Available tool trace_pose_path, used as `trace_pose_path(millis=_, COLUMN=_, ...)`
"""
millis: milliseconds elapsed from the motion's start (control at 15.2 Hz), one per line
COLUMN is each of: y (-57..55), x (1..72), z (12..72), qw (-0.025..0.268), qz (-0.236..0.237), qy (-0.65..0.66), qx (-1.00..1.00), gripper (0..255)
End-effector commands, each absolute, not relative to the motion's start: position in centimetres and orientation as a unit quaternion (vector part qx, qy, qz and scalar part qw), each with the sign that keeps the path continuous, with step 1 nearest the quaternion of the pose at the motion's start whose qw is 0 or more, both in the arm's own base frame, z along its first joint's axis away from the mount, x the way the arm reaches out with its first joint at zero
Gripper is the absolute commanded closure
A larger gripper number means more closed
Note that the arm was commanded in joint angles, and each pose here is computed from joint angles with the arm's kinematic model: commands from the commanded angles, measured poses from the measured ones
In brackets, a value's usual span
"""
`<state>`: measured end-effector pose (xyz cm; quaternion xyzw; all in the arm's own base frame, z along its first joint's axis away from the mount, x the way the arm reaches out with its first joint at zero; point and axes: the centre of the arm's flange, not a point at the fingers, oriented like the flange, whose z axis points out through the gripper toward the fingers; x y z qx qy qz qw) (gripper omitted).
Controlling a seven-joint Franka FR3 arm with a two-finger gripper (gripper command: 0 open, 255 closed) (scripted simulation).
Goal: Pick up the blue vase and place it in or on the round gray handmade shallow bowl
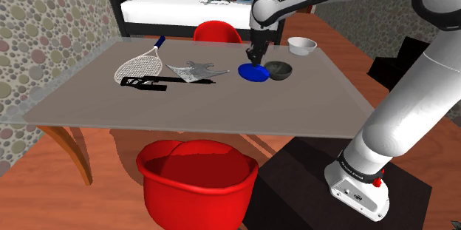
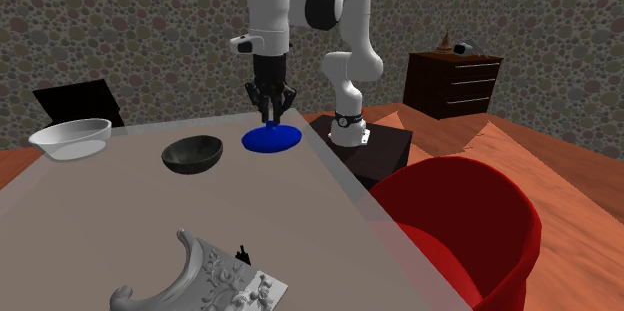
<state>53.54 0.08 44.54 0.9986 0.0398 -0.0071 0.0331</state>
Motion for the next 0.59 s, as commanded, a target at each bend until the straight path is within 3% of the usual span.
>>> trace_pose_path(millis=0, y=0.1, x=53.6, z=45.6, qw=0.033, qz=-0.007, qy=0.040, qx=0.999, gripper=255)
trace_pose_path(millis=528, y=-7.7, x=54.7, z=47.7, qw=0.033, qz=-0.007, qy=0.040, qx=0.999, gripper=255)
